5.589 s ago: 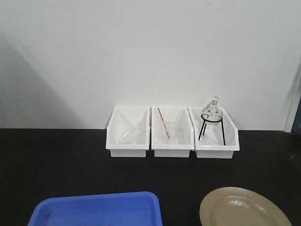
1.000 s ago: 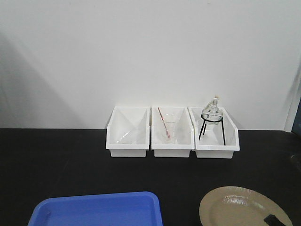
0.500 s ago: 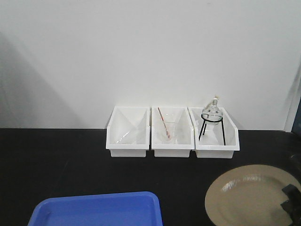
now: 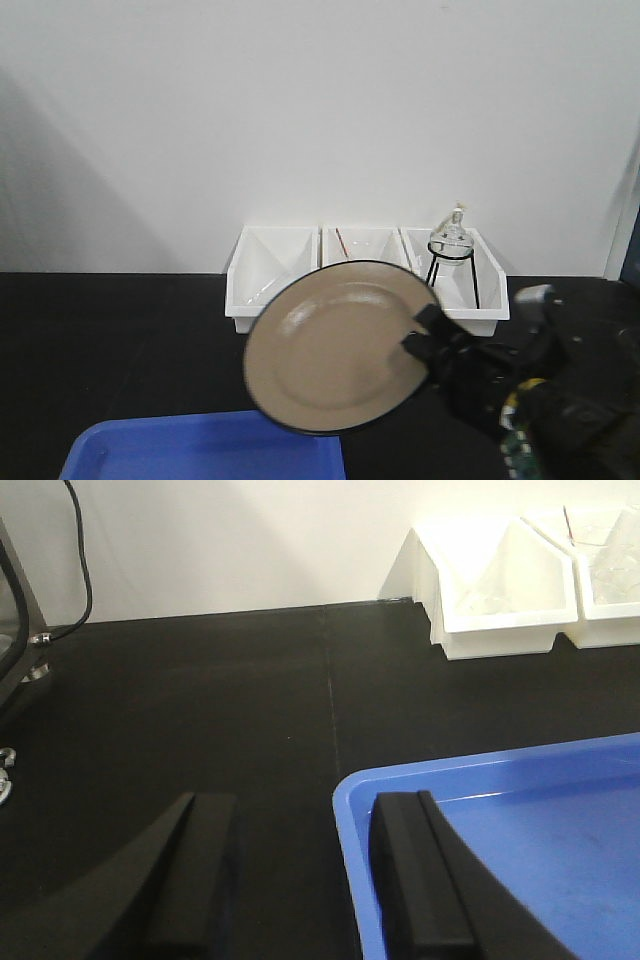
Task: Place disk in tray to left cabinet
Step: 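Lift the beige plate and lower it into the blue tray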
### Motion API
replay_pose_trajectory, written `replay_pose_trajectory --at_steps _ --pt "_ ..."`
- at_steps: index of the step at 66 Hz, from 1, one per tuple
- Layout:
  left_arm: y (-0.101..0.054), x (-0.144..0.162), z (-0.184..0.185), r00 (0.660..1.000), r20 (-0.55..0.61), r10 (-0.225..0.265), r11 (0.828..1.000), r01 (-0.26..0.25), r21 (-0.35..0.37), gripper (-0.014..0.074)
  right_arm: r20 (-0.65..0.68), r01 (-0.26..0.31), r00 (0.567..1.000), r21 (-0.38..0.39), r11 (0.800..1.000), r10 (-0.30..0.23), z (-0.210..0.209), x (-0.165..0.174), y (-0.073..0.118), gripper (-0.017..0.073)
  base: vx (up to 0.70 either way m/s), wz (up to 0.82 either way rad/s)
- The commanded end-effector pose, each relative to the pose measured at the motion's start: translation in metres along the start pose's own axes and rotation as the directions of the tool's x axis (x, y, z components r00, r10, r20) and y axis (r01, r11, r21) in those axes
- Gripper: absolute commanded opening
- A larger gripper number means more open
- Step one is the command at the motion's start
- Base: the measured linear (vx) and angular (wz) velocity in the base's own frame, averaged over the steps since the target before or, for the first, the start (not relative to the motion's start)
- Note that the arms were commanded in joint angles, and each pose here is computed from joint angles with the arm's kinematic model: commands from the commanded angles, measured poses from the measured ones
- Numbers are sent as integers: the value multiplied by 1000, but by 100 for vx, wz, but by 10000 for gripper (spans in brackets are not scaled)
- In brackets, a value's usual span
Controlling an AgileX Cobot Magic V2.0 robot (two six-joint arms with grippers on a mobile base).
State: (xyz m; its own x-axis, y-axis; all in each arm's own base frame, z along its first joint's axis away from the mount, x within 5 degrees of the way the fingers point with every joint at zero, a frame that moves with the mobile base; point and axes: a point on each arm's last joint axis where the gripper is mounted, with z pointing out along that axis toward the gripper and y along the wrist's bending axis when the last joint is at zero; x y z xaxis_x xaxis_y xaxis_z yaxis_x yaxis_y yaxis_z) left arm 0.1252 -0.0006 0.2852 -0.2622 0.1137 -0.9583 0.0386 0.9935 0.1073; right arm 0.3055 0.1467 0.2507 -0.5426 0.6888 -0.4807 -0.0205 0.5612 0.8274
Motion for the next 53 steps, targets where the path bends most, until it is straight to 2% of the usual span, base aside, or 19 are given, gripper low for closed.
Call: replay_pose_trajectory --at_steps 1,8,22,40,44,49,53 --pt "3 -18 -2 994 105 -14 1000 16 -17 440 10 5 1000 -216 976 -3 14 7 45 -4 0 0" --pt "3 -18 -2 995 103 -14 1000 16 -16 440 -76 9 997 -216 976 -27 35 40 47 -4 0 0" --pt "2 -17 -2 995 98 -14 1000 15 -15 440 -218 24 974 -172 985 -62 58 99 30 -4 0 0" --pt "2 -16 -1 996 86 -14 1000 15 -13 440 -289 49 955 -55 997 -63 76 124 -4 33 0 0" --pt "2 -16 -1 996 83 -14 1000 15 -12 440 -304 70 950 -18 997 -72 78 127 -10 57 0 0" --pt "2 -16 -1 997 81 -14 1000 15 -12 440 -336 147 934 48 988 -123 77 129 -19 105 0 0" --pt "2 -16 -1 997 81 -14 1000 15 -12 440 -354 206 920 68 976 -170 76 129 -23 149 0 0"
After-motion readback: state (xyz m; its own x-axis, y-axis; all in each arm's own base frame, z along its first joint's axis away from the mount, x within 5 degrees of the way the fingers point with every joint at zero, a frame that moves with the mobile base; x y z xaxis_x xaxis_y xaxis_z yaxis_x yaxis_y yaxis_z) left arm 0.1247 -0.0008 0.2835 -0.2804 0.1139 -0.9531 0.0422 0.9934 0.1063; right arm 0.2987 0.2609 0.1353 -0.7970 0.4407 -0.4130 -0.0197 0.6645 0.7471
